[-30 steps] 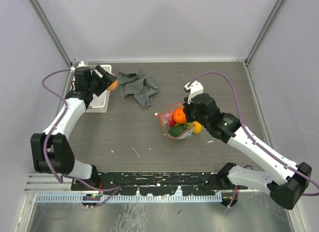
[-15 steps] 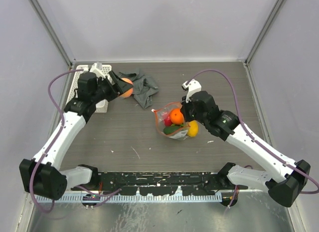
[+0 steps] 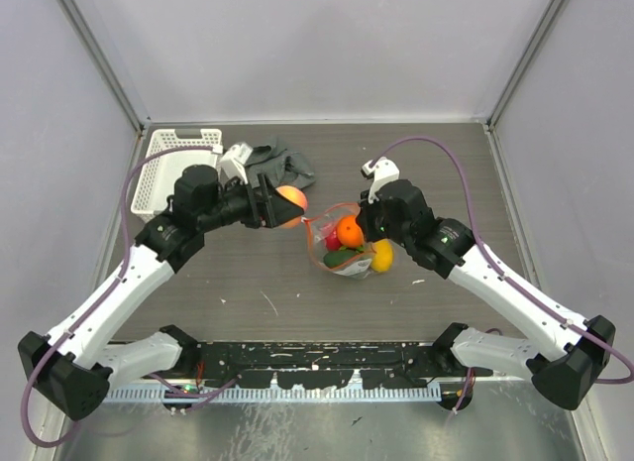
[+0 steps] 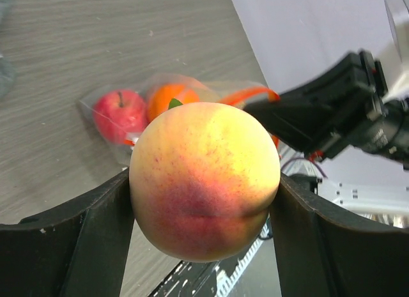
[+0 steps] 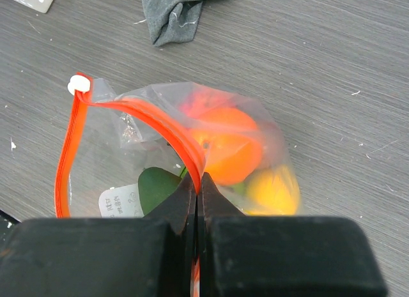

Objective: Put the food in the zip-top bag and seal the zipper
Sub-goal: Place the fake fruit in the zipper food storage bag.

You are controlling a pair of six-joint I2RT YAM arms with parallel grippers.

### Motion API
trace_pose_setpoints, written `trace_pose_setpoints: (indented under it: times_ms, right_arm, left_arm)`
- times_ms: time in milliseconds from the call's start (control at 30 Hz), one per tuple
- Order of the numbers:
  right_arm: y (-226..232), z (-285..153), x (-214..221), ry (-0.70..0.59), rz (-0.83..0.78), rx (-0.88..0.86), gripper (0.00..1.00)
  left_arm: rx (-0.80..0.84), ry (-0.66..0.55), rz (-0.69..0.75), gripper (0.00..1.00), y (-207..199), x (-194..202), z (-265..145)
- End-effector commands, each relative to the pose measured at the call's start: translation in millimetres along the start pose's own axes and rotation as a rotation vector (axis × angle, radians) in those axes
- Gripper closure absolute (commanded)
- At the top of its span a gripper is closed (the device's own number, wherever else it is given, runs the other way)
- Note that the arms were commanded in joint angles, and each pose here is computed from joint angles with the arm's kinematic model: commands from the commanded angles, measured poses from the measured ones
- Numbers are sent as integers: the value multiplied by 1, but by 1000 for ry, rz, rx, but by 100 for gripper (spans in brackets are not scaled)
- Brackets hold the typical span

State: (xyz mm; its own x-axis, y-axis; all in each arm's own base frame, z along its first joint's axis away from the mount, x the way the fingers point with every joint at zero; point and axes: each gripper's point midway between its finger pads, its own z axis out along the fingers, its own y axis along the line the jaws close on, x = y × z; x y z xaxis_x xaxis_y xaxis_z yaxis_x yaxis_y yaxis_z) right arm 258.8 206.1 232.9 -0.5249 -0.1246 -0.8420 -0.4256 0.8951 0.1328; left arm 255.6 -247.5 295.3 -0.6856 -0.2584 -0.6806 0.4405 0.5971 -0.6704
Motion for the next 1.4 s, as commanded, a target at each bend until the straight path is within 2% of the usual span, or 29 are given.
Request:
trace_pose_setpoints:
  times_ms: [0, 200, 367, 600, 833, 1067, 1367]
  right_arm:
    - [10, -7, -28, -81, 38, -39, 99]
    - [11, -7, -23, -71, 52, -46, 99]
    - [11, -9, -21, -71, 60, -53, 99]
    - [12, -9, -18, -61, 64, -55, 99]
    - [15, -5, -17, -59, 62, -71, 99]
    - [17, -5, -15, -53, 61, -83, 99]
    - [18, -5, -16, -61, 62, -86, 99]
  left_arm:
    - [115, 3, 90, 51, -32, 12, -5]
    - [192, 30, 142, 52, -58, 35, 4]
    - [188, 51, 181, 53, -67, 50, 24]
    - [147, 127, 201, 53, -64, 67, 53]
    - [53, 133, 236, 53, -49, 74, 75]
    - [-84, 147, 270, 46, -21, 81, 85]
    - [-143, 155, 292, 28, -15, 84, 86]
